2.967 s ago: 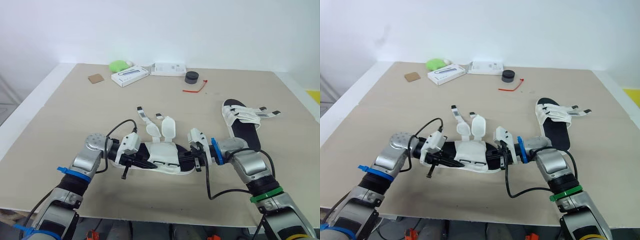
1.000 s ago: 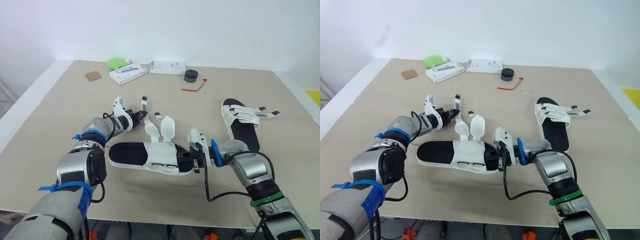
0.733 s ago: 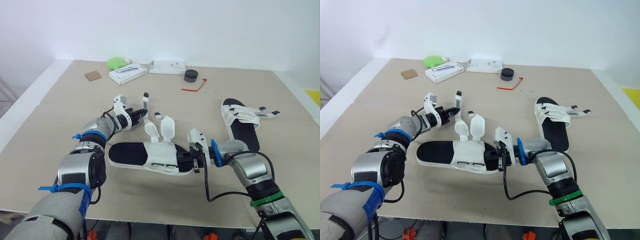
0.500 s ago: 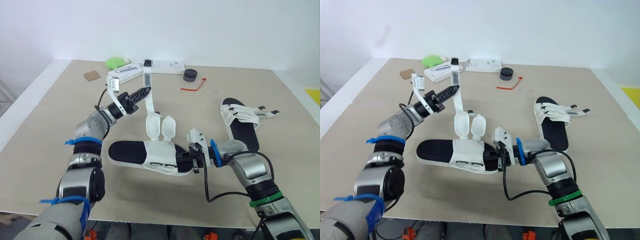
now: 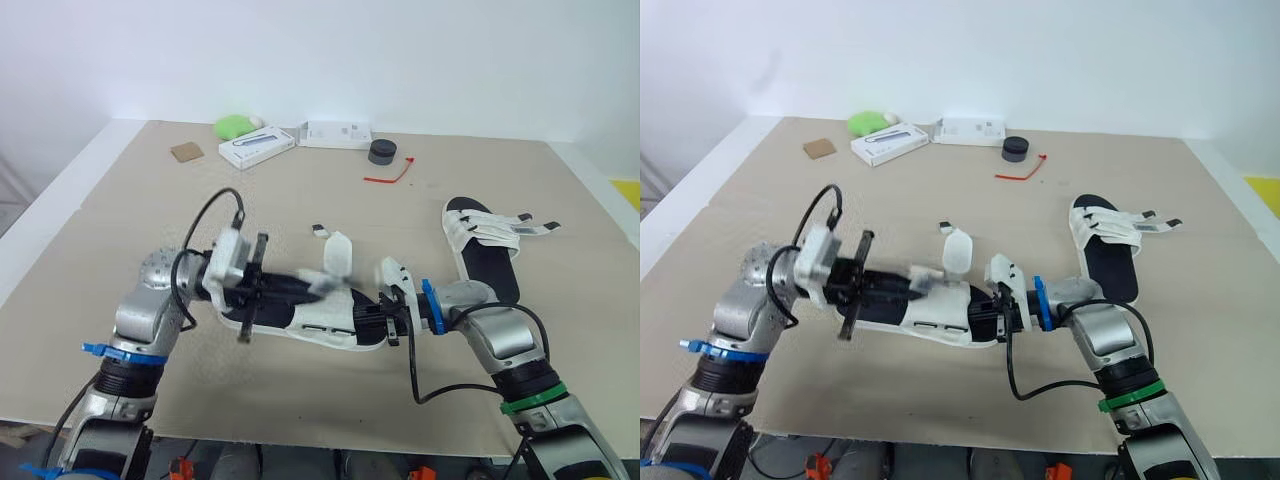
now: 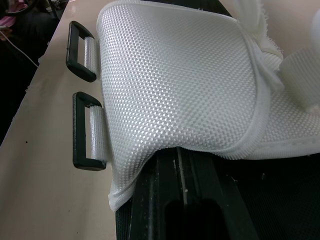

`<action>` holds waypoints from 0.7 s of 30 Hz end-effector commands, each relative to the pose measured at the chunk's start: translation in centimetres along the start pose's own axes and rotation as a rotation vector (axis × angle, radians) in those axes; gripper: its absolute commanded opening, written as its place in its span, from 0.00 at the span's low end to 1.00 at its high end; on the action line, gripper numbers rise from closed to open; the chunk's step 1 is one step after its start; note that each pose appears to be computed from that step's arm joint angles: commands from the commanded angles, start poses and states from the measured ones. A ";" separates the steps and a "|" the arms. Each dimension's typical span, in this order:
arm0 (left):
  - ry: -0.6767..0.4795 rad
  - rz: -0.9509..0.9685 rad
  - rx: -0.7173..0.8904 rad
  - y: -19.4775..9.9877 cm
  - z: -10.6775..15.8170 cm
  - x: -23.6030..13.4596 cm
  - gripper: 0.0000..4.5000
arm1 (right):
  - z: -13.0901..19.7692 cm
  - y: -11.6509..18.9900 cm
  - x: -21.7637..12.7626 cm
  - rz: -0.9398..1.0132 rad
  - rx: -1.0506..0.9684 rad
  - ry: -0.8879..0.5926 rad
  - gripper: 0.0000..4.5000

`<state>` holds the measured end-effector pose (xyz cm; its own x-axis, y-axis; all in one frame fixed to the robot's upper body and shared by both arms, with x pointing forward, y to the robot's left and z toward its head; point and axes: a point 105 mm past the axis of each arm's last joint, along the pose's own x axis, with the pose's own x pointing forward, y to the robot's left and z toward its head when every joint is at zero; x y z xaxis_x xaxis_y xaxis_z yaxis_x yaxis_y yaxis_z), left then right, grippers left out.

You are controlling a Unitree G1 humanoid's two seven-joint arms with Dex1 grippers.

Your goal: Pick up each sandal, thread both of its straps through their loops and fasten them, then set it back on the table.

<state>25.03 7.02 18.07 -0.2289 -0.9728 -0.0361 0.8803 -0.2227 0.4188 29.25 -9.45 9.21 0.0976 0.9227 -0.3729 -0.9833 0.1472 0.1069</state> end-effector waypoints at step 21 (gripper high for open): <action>0.173 -0.018 -0.957 -9.5 -2.5 -3.4 0.85 | -3.6 1.0 1.1 0.044 0.119 0.104 0.00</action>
<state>18.33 12.91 11.71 -0.3077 -0.9198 -0.2434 0.9015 -0.2001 -0.3837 29.04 -9.27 9.14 0.0753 0.9228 -0.3778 -0.9846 0.1287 0.1181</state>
